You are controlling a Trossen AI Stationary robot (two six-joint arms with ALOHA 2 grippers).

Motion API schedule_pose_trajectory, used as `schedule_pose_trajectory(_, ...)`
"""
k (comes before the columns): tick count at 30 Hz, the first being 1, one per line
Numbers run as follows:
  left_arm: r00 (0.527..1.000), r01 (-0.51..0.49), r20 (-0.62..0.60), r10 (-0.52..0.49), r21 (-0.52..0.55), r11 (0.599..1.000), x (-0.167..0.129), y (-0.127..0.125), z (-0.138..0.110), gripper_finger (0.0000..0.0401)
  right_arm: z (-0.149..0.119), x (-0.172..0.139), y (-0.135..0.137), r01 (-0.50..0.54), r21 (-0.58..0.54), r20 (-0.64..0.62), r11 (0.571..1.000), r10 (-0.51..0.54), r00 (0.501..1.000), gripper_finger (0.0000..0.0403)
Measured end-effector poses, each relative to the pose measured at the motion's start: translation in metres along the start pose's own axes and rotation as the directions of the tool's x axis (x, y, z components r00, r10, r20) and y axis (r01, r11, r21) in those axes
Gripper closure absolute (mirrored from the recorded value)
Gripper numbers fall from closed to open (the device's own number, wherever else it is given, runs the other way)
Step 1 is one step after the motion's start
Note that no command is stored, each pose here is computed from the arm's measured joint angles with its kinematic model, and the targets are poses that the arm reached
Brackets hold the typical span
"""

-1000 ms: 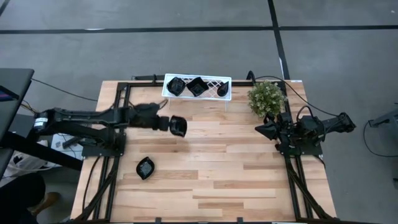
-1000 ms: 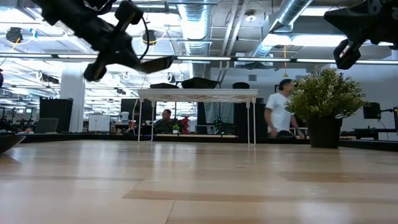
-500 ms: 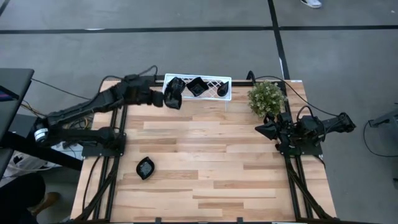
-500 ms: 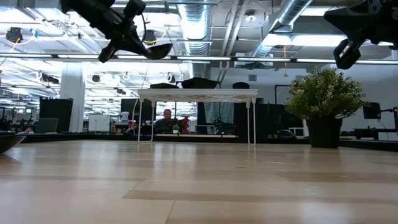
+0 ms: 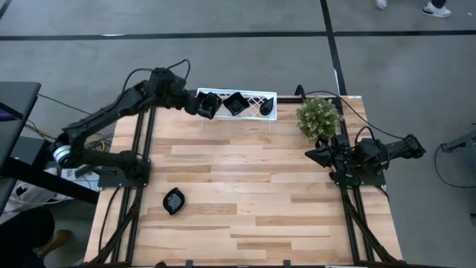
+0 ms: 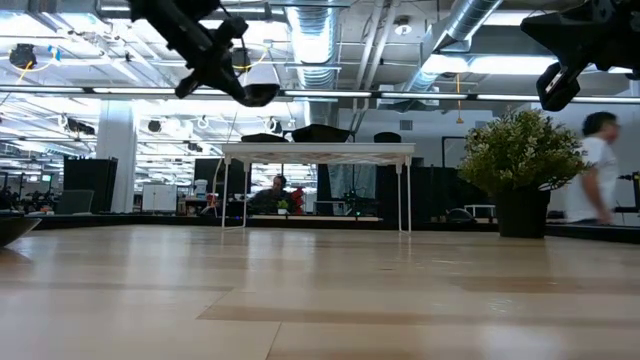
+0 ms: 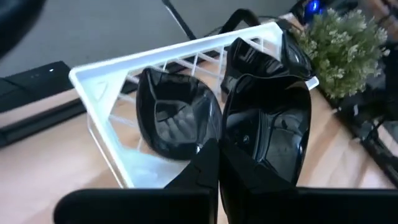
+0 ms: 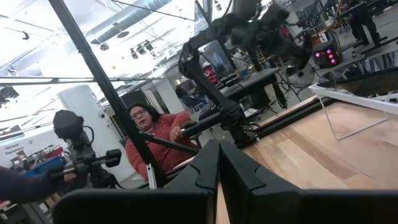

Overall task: Pick & Place Mini shaped plates
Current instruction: Stack the black leaf shaped plate on top of the black leaf shaped plate on the shelf

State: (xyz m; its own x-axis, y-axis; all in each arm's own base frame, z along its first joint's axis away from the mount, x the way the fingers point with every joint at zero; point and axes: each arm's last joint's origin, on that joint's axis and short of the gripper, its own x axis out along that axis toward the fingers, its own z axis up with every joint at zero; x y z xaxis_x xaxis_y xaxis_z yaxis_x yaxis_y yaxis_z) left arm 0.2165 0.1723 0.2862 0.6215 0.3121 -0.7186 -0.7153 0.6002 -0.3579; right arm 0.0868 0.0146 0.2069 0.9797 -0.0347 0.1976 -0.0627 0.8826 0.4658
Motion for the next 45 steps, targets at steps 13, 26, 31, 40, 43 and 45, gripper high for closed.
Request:
schedule_pose_trajectory(13, 0.987, 0.000, -0.158, 0.014, 0.088, 0.996, 0.029, 0.024, 0.054, 0.0398, 0.000, 0.000, 0.000, 0.000, 0.003, 0.000, 1.000, 0.000, 1.000, 0.0396)
schedule_pose_trajectory(26, 0.970, 0.010, -0.244, 0.008, 0.070, 0.997, 0.052, 0.037, 0.062, 0.0398, 0.000, 0.000, 0.000, 0.000, 0.003, 0.000, 1.000, 0.000, 1.000, 0.0396)
schedule_pose_trajectory(31, 0.954, 0.001, -0.299, 0.019, 0.069, 0.998, 0.068, 0.043, 0.057, 0.0398, 0.000, 0.000, 0.000, 0.000, 0.003, 0.000, 1.000, 0.000, 1.000, 0.0396)
schedule_pose_trajectory(40, 0.951, -0.011, -0.307, 0.027, 0.054, 0.998, 0.068, 0.049, 0.057, 0.0398, 0.000, 0.000, 0.000, 0.000, 0.003, 0.000, 1.000, 0.000, 1.000, 0.0396)
schedule_pose_trajectory(43, 0.952, -0.014, -0.305, 0.029, 0.050, 0.999, 0.068, 0.051, 0.058, 0.0398, 0.000, 0.000, 0.000, 0.000, 0.002, 0.000, 1.000, 0.000, 1.000, 0.0396)
schedule_pose_trajectory(45, 0.952, -0.015, -0.304, 0.030, 0.050, 0.999, 0.068, 0.051, 0.058, 0.0398, 0.000, 0.000, 0.000, 0.000, 0.002, 0.000, 1.000, 0.000, 1.000, 0.0396)
